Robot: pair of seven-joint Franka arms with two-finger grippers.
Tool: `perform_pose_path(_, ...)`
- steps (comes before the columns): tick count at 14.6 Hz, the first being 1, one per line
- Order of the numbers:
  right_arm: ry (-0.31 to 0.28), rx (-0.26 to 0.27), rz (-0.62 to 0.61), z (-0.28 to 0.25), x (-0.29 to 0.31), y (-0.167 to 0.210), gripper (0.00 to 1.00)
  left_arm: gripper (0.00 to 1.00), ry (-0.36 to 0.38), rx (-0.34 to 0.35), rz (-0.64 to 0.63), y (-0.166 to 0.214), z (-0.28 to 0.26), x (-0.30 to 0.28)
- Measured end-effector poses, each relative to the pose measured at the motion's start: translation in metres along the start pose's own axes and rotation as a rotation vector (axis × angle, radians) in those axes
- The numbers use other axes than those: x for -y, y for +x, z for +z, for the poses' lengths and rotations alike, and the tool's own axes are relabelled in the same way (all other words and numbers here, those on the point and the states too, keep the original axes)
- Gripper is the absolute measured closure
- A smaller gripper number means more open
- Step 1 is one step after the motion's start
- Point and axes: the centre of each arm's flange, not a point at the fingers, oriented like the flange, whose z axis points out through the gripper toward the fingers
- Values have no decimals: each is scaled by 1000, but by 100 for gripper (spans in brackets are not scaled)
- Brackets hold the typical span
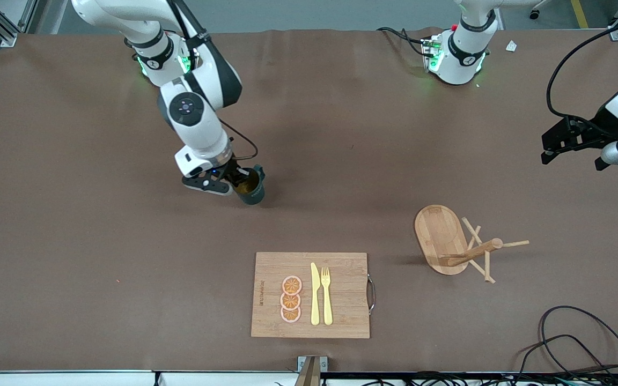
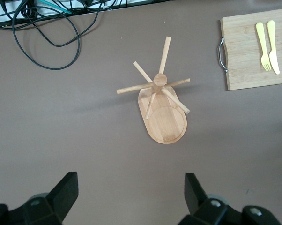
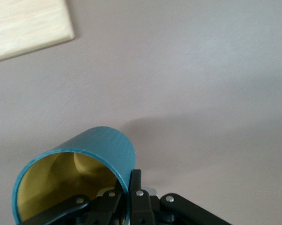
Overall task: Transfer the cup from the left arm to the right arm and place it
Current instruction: 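Carry the teal mug with the right gripper toward the table edge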
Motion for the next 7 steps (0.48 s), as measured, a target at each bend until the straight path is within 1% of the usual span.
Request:
perform_pose_path(3,-10,-12,0,-19,-49,31,95,0,0,0,0,0,0,0)
perform_pose_path(5,-9,-15,-7,-35,-101,57,95,0,0,0,0,0,0,0)
perform_pose_path(7,-13,-14,-19,-41,-159,73,95,0,0,0,-1,0,0,0)
